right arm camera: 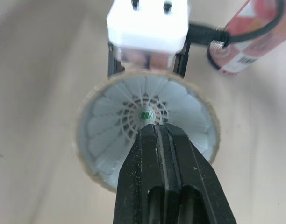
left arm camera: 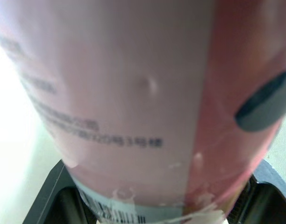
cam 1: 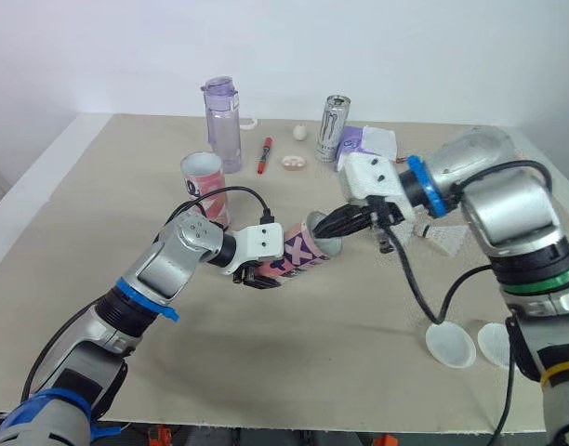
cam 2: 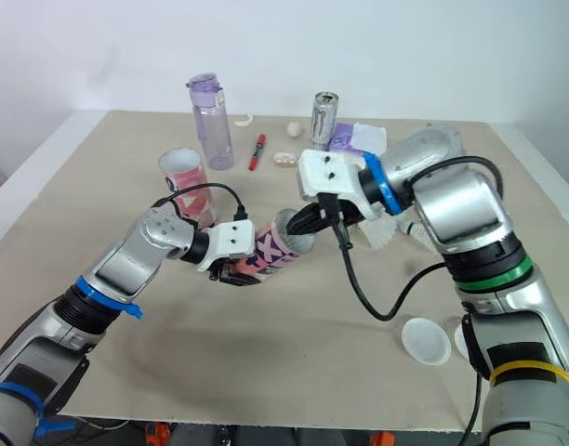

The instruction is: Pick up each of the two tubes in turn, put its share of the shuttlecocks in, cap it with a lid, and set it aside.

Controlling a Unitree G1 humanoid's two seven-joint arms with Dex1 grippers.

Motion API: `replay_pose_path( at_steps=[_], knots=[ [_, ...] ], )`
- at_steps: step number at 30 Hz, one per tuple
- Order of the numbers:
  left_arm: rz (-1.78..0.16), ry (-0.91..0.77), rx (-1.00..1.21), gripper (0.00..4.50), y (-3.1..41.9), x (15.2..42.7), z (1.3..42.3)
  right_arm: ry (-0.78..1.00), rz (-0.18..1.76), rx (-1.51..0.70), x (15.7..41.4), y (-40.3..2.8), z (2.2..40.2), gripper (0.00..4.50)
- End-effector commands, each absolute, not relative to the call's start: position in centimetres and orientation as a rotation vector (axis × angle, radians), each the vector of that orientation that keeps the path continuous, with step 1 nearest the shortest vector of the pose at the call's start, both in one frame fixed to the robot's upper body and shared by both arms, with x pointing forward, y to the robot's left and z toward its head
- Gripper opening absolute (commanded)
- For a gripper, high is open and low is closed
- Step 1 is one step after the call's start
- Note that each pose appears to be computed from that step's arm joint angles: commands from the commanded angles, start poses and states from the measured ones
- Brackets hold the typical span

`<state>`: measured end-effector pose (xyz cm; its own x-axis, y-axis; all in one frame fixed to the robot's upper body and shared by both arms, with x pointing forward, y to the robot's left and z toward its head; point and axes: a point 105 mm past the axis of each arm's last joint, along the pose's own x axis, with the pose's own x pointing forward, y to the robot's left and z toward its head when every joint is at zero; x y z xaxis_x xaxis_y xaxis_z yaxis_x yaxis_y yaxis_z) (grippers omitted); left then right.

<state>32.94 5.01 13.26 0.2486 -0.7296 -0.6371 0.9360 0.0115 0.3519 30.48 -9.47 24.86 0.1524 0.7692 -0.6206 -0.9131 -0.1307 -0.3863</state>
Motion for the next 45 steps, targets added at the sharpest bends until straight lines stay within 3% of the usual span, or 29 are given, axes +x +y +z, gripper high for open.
replay_pose_path(
  at_steps=[1,5,10,18,31,32,33,34,35,36,37,39,40,43,45],
  knots=[
    [-1.33,0.322,0.833,2.86,5.2,32.9,12.8,0.142,1.339,-0.744,28.9,-13.0,27.9,0.05],
    [-1.336,0.321,0.832,2.86,5.3,32.9,12.7,0.218,1.165,-0.68,28.4,-17.7,26.7,0.05],
    [-1.377,0.296,0.796,2.86,4.7,32.5,12.6,0.345,1.083,-0.685,27.1,-21.1,23.2,0.05],
    [-1.517,0.122,0.504,2.86,2.1,30.2,13.7,0.492,0.999,-0.651,25.4,-24.8,18.8,0.05],
    [-1.514,-0.07,0.222,2.86,1.2,28.5,11.2,0.625,0.913,-0.641,24.6,-28.8,16.8,0.05],
    [-1.513,-0.066,0.21,2.86,1.3,28.5,10.9,0.649,0.908,-0.645,24.5,-29.1,16.6,0.65],
    [-1.519,-0.06,0.218,2.86,1.3,28.4,10.5,0.674,0.902,-0.658,24.3,-29.6,16.4,0.95],
    [-1.526,-0.05,0.226,2.86,1.4,28.3,10.1,0.694,0.897,-0.669,24.3,-29.9,16.3,1.74],
    [-1.531,-0.04,0.22,2.86,1.4,28.2,9.8,0.708,0.895,-0.667,24.2,-30.2,16.1,1.74],
    [-1.534,-0.033,0.214,2.86,1.4,28.2,9.7,0.721,0.894,-0.662,24.1,-30.3,16.0,2.16],
    [-1.535,-0.028,0.214,2.86,1.4,28.2,9.6,0.734,0.897,-0.658,24.0,-30.4,15.8,2.26],
    [-1.539,-0.023,0.224,2.86,1.4,28.2,9.4,0.752,0.904,-0.662,24.0,-30.5,15.3,3.03],
    [-1.543,-0.02,0.23,2.86,1.4,28.2,9.3,0.755,0.906,-0.661,24.0,-30.5,15.2,3.64],
    [-1.551,-0.016,0.26,2.86,1.5,28.3,8.7,0.756,0.912,-0.65,24.5,-29.9,14.6,4.36],
    [-1.556,-0.012,0.272,2.86,1.6,28.2,8.4,0.758,0.917,-0.643,24.7,-29.5,14.4,4.36]
  ],
)
